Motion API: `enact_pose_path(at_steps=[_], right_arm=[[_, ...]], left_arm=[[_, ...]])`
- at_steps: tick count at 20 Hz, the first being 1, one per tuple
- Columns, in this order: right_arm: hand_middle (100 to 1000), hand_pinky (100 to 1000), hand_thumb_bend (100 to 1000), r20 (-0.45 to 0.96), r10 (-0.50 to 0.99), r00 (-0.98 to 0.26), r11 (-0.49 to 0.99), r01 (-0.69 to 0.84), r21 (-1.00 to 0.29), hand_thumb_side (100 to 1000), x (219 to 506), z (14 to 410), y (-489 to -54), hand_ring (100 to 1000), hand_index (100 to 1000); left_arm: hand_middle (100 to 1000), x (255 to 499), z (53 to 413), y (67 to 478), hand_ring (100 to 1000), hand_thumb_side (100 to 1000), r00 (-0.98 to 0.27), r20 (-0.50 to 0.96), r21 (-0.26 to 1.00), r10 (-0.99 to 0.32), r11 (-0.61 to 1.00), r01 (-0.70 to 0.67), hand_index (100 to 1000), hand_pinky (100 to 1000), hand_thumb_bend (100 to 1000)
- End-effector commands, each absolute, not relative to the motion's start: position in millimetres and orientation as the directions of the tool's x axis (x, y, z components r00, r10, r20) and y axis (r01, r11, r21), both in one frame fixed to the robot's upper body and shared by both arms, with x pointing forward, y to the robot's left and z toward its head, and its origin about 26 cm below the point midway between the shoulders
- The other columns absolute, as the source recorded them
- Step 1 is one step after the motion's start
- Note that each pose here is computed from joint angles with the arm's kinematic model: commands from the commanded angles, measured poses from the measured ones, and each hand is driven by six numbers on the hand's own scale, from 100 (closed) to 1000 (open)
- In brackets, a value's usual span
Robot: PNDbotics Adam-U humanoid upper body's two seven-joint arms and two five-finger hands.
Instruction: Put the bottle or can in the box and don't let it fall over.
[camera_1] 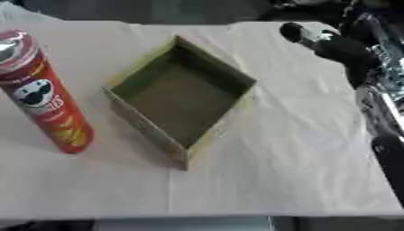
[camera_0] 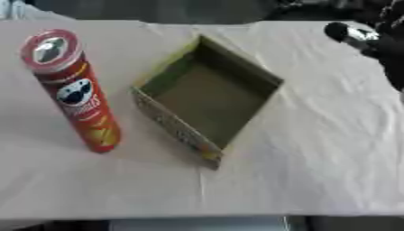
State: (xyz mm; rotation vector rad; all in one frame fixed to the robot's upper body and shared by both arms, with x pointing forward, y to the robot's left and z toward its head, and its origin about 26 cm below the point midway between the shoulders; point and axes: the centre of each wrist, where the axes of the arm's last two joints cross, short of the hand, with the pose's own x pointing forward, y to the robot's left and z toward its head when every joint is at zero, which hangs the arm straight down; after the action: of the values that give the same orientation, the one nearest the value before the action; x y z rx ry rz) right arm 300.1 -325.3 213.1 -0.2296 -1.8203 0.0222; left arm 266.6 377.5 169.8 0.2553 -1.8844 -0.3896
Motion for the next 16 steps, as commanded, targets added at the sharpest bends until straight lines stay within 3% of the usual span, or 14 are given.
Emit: enact_pose_path(at_steps=[1,16], right_arm=[[950,968,801,0.941,0.201,-0.273,0.974,0.154,-0.164,206,297.6,225.6,-327.2,949,1000],[947,968,801,0.943,0.201,-0.265,0.975,0.147,-0.167,206,298.3,223.7,-326.3,948,1000]], left_arm=[[997,265.5,180.3,380.1,1000,387,-0.350,0.852,0.413,-0.390,0.910,-0.007,970,884,601],[1000,274.3,176.6,367.7,1000,372,-0.264,0.853,0.472,-0.450,0.881,0.021,967,884,638]])
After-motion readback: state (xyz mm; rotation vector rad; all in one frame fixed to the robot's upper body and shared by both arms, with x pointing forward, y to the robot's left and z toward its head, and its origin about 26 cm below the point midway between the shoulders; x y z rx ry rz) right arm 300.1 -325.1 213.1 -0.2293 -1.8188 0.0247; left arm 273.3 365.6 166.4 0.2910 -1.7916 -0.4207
